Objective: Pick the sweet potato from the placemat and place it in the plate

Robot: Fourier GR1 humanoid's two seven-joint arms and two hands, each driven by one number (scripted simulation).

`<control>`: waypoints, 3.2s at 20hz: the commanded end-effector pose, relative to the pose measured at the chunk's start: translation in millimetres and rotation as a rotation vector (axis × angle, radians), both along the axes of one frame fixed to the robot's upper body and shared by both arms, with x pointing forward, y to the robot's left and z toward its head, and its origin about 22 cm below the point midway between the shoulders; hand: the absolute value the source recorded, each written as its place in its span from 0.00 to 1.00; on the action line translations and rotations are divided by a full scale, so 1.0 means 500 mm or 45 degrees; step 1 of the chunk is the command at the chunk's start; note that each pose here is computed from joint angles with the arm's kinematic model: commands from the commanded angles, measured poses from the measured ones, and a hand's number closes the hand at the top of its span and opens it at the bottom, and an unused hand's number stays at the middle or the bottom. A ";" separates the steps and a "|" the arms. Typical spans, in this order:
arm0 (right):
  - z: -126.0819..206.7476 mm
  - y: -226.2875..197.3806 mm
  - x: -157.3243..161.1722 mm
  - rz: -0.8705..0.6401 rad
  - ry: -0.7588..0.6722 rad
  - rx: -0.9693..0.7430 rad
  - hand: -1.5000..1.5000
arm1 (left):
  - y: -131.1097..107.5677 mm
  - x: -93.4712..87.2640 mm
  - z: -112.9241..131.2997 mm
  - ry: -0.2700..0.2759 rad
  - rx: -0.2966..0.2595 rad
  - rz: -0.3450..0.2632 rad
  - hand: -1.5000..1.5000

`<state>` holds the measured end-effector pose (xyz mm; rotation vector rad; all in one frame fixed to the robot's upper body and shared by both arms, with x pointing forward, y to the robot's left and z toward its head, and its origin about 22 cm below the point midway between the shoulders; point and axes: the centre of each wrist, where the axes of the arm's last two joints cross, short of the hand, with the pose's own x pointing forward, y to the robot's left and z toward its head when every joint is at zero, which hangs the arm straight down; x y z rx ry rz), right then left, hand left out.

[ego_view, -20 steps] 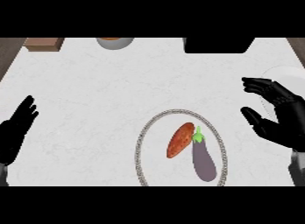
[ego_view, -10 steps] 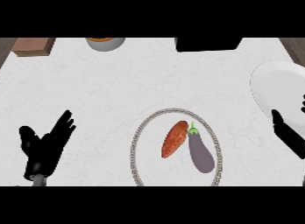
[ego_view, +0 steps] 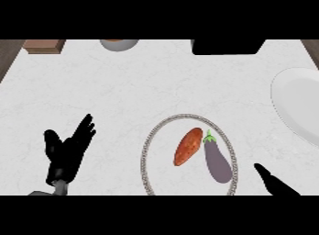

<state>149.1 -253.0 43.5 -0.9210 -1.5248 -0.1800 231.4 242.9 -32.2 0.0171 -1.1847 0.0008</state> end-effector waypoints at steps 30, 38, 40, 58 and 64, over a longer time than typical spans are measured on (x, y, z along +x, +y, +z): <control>0.029 0.299 0.159 0.306 0.930 -0.089 0.00 | 0.012 -0.011 -0.014 -0.013 -0.002 -0.009 0.50; -0.032 0.330 0.160 0.232 1.024 -0.191 0.00 | 0.003 -0.007 -0.008 0.000 -0.001 -0.025 0.50; -0.029 0.287 0.156 0.217 1.060 -0.205 0.00 | 0.015 -0.026 0.004 0.011 -0.013 -0.021 0.50; -0.121 0.341 0.230 0.385 1.188 -0.317 1.00 | -0.045 0.021 0.000 0.004 -0.002 -0.050 0.50; -0.119 0.339 0.199 0.356 1.131 -0.393 1.00 | 0.015 0.019 0.016 -0.001 -0.018 -0.012 0.50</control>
